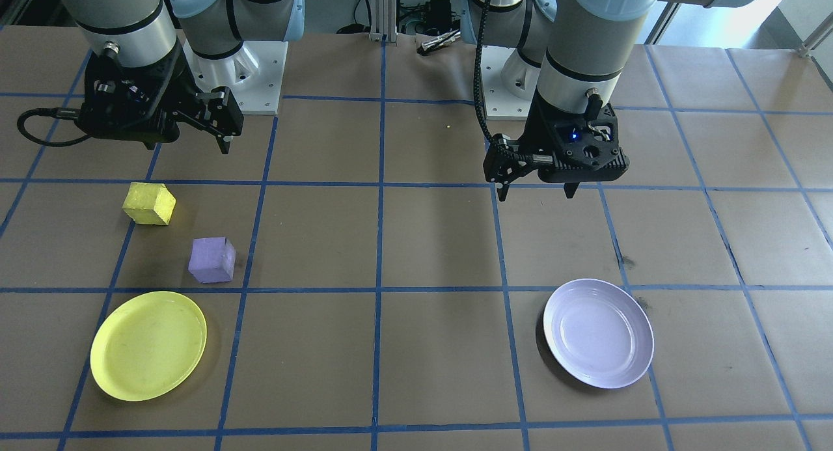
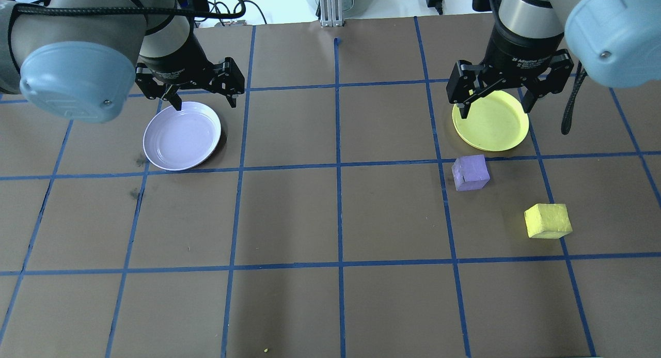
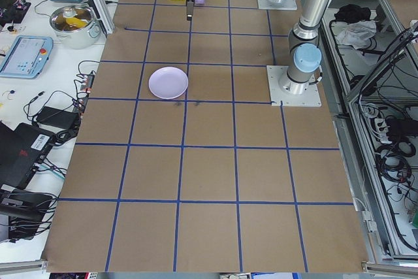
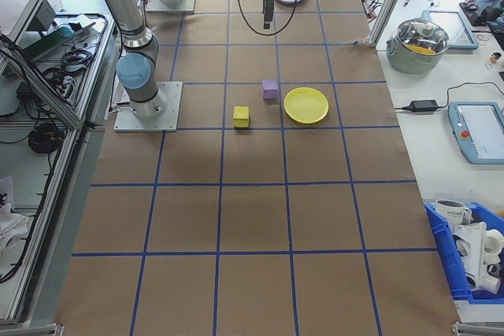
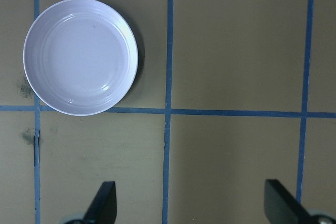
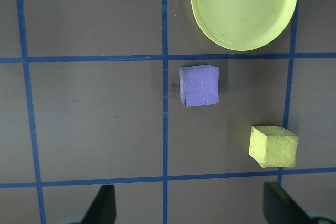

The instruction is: Sort blocks by color into plates

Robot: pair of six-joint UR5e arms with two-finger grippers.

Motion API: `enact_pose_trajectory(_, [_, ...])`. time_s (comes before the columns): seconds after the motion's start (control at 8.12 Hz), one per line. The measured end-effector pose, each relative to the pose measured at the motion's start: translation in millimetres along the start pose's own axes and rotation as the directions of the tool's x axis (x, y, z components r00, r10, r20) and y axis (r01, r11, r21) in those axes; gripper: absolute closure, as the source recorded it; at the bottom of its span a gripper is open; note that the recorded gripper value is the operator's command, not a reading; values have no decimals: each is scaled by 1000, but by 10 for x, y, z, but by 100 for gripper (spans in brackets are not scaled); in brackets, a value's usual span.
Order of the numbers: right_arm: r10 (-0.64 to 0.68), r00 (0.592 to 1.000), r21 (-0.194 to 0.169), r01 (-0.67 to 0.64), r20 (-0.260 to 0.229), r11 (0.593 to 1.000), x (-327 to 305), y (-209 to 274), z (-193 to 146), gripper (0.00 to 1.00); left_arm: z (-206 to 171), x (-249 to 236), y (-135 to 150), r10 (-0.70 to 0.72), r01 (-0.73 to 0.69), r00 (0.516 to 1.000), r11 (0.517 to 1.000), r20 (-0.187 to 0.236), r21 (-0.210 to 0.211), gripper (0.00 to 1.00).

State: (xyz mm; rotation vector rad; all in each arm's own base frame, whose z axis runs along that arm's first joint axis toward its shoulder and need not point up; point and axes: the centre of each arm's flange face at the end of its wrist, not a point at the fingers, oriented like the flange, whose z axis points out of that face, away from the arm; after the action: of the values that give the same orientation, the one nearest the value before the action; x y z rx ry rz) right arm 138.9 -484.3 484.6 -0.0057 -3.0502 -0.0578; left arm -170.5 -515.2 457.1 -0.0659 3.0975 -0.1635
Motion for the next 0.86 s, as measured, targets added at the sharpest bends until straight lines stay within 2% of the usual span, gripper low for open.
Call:
enact_pose_trajectory(0.25, [1,998,13,0,-61,1000,71,78,-72,0,-5,-1,-5,0,0,1000,1000,0,4,0])
enact_pose_trajectory(0.62, [4,997,11,-3,-75,1000,87,88,-63,0,10,3,-8,0,0,1000,1000,-1,2,0])
enact_pose_trajectory(0.86, [4,997,-10,-4,-73,1000,96,-61,98,0,16,0,-12,-1,1,1000,1000,-1,1,0])
